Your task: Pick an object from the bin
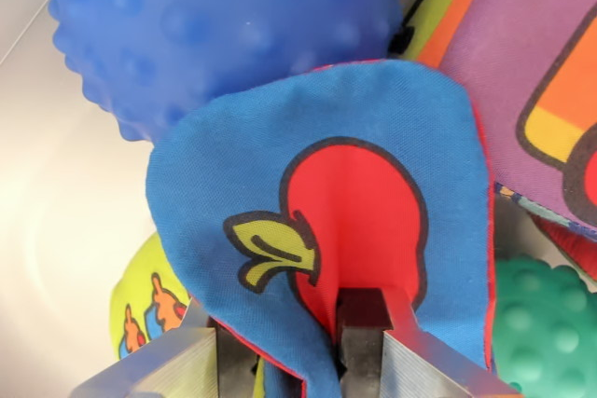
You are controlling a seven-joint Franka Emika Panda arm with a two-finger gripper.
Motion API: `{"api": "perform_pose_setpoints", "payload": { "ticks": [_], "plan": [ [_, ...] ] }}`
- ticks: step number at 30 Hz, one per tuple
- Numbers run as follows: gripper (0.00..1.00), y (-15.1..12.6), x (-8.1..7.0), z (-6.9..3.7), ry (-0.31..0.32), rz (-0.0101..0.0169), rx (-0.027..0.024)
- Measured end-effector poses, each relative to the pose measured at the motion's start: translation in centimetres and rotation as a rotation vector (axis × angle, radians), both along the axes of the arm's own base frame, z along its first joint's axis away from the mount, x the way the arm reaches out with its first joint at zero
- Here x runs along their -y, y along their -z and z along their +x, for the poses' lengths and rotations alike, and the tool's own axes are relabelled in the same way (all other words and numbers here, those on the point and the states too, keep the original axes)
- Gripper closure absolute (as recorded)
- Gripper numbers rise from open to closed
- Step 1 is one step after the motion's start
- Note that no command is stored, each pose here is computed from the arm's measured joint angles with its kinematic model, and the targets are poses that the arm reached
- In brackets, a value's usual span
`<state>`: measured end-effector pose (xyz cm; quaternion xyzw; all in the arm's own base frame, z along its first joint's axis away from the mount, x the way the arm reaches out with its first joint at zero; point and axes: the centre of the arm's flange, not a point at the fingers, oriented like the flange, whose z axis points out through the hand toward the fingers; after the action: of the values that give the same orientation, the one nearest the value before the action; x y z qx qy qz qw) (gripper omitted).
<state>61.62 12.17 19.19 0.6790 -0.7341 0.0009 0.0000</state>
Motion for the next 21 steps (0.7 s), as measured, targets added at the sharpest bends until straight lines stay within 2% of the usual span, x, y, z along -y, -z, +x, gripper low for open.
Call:
{"api": "perform_pose_setpoints", "payload": {
  "ticks": [7,10,21],
  "plan": [
    [1.00,-0.9,0.0,0.0,0.000,0.0002,0.0003],
    [1.00,-1.6,0.0,0.1,0.000,0.0006,0.0020],
    [1.00,-4.7,0.0,0.0,0.000,0.0009,0.0015]
  ]
}}
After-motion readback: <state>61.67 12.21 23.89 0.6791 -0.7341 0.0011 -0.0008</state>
